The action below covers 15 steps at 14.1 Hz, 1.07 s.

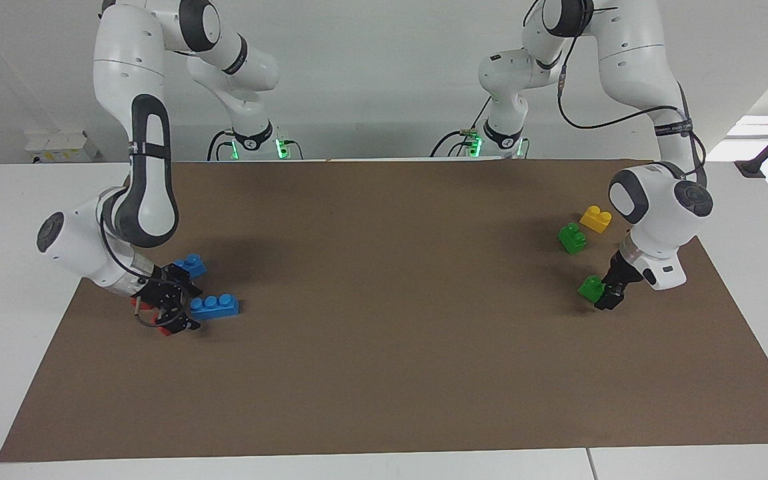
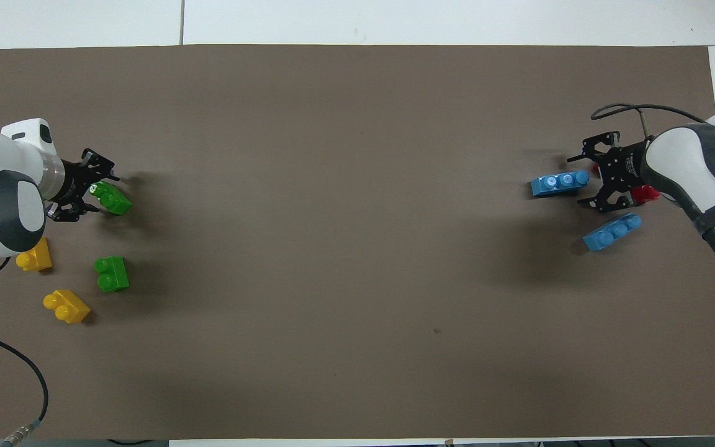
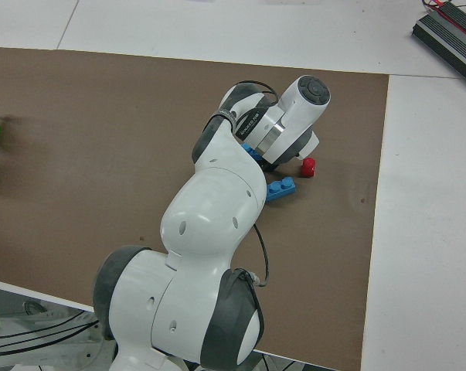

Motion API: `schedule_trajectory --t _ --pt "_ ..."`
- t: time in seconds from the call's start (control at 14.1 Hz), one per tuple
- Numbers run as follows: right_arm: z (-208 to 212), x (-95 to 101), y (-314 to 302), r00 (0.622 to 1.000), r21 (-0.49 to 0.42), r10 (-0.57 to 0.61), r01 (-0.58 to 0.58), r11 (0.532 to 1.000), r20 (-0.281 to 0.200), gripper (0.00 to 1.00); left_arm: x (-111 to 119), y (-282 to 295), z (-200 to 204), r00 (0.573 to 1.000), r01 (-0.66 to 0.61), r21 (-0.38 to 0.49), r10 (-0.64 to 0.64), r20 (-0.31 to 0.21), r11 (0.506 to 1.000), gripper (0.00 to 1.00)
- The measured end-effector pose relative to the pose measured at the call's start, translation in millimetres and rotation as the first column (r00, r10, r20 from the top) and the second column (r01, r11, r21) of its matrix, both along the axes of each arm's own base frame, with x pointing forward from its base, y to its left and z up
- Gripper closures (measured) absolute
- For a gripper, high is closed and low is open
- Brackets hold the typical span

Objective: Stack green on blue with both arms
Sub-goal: 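Close the left gripper on the green brick while the right gripper grasps the blue brick, then lift the green brick with the left gripper while the right gripper carries the blue brick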

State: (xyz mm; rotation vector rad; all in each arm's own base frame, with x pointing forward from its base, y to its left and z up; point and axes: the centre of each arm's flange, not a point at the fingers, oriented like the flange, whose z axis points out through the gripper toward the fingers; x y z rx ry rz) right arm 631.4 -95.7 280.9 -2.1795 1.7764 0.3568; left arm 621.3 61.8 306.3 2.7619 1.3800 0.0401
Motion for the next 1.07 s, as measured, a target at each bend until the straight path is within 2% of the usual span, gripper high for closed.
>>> schedule_trajectory --t 0.14,0.21,0.28,0.36,0.43,0.64,0.78,1.07 --pt "0.4 1.4 5.5 1.000 -0.002 0.008 -0.007 1.000 0.005 0.26 -0.2 0.0 -0.2 1.000 0.000 0.000 0.000 -0.002 1.000 0.32" --pt "0.6 2.3 8.3 1.000 -0.004 0.011 -0.011 1.000 0.009 0.43 -0.2 -0.1 -0.2 1.000 0.000 0.000 0.000 -0.002 1.000 0.41" --pt "1.2 4.3 9.8 1.000 -0.012 0.012 -0.012 1.000 0.023 0.49 -0.2 -0.2 -0.2 1.000 0.000 0.000 0.000 -0.002 1.000 0.57" --pt "1.6 6.3 10.1 0.999 -0.020 0.016 -0.015 1.000 0.041 0.51 -0.2 -0.3 -0.2 1.000 0.001 0.000 -0.001 -0.002 1.000 0.66" --pt "1.2 7.3 9.8 0.999 -0.026 0.019 -0.018 1.000 0.051 0.59 -0.1 -0.3 -0.1 1.000 0.001 0.000 -0.001 -0.002 1.000 0.66" --pt "0.5 7.4 8.3 0.998 -0.028 0.024 -0.022 0.999 0.055 0.60 0.2 -0.3 0.4 1.000 0.001 0.000 -0.001 -0.001 1.000 0.66" --pt "0.4 7.1 6.2 0.998 -0.029 0.021 -0.019 0.999 0.055 0.66 1.7 -0.5 2.6 1.000 0.001 0.000 -0.001 0.003 1.000 0.66" --pt "2.0 8.7 8.7 0.998 -0.030 0.025 -0.023 0.999 0.061 0.66 7.4 -6.8 14.6 1.000 0.006 -0.005 -0.006 -0.009 1.000 0.66"
